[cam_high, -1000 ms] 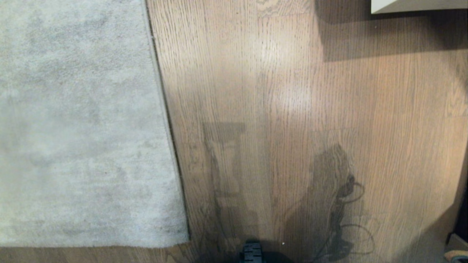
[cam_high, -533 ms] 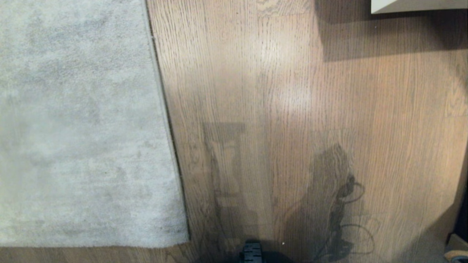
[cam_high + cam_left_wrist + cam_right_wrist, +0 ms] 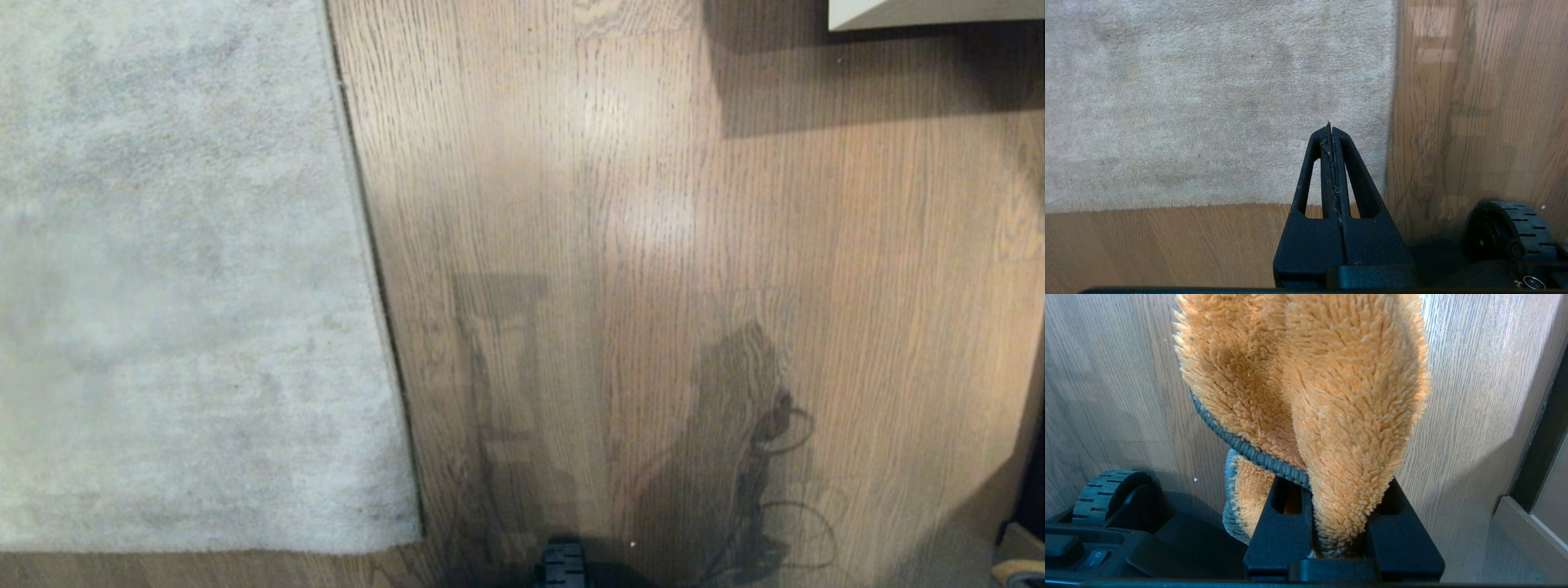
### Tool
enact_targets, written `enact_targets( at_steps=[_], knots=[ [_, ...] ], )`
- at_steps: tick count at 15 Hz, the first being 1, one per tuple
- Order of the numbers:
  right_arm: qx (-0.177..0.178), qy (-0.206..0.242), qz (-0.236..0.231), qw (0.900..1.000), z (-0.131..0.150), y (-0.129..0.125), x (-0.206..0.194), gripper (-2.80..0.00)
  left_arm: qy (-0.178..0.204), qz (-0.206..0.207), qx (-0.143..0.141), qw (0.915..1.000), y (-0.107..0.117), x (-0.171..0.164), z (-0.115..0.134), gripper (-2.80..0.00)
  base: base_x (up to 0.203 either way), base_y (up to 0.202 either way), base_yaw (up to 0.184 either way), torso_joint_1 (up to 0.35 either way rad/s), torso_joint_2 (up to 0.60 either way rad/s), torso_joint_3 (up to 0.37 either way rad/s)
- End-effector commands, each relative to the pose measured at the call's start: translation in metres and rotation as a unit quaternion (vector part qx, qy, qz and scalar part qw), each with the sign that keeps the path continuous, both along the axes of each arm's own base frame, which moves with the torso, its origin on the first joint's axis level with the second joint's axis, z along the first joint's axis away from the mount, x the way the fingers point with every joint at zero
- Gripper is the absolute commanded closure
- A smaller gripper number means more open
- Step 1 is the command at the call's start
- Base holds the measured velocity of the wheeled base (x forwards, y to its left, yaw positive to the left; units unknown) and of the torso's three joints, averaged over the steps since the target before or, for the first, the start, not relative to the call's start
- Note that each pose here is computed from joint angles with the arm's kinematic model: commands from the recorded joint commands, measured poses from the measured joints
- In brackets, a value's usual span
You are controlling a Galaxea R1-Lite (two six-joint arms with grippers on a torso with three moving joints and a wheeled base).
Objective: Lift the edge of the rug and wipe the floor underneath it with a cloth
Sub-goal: Lift up the carpet
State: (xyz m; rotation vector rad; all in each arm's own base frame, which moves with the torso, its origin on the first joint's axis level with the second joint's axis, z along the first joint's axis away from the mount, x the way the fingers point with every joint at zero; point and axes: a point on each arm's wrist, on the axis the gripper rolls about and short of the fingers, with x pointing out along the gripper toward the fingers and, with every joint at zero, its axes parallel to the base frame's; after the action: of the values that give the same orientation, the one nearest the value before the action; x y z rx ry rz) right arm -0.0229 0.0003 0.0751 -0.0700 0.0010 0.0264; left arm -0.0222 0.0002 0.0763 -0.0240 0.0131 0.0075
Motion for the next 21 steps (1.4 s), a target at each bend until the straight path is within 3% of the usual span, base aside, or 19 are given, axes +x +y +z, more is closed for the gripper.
enact_targets(
  at_steps=[1, 14, 21],
  knots=[
    [0.000, 0.001, 0.001, 1.000, 0.0000, 0.0000, 0.0001, 0.00, -0.005, 0.000, 0.000, 1.0000, 0.0000, -0.0007, -0.0002, 0.00, 0.000, 0.000, 0.000, 0.000, 0.00, 0.000],
    [0.000, 0.001, 0.001, 1.000, 0.0000, 0.0000, 0.0001, 0.00, -0.007, 0.000, 0.000, 1.0000, 0.0000, -0.0007, -0.0001, 0.00, 0.000, 0.000, 0.000, 0.000, 0.00, 0.000],
    [0.000, 0.001, 0.001, 1.000, 0.0000, 0.0000, 0.0001, 0.00, -0.007, 0.000, 0.000, 1.0000, 0.0000, -0.0007, -0.0001, 0.00, -0.181, 0.000, 0.002, 0.001, 0.00, 0.001]
  ],
)
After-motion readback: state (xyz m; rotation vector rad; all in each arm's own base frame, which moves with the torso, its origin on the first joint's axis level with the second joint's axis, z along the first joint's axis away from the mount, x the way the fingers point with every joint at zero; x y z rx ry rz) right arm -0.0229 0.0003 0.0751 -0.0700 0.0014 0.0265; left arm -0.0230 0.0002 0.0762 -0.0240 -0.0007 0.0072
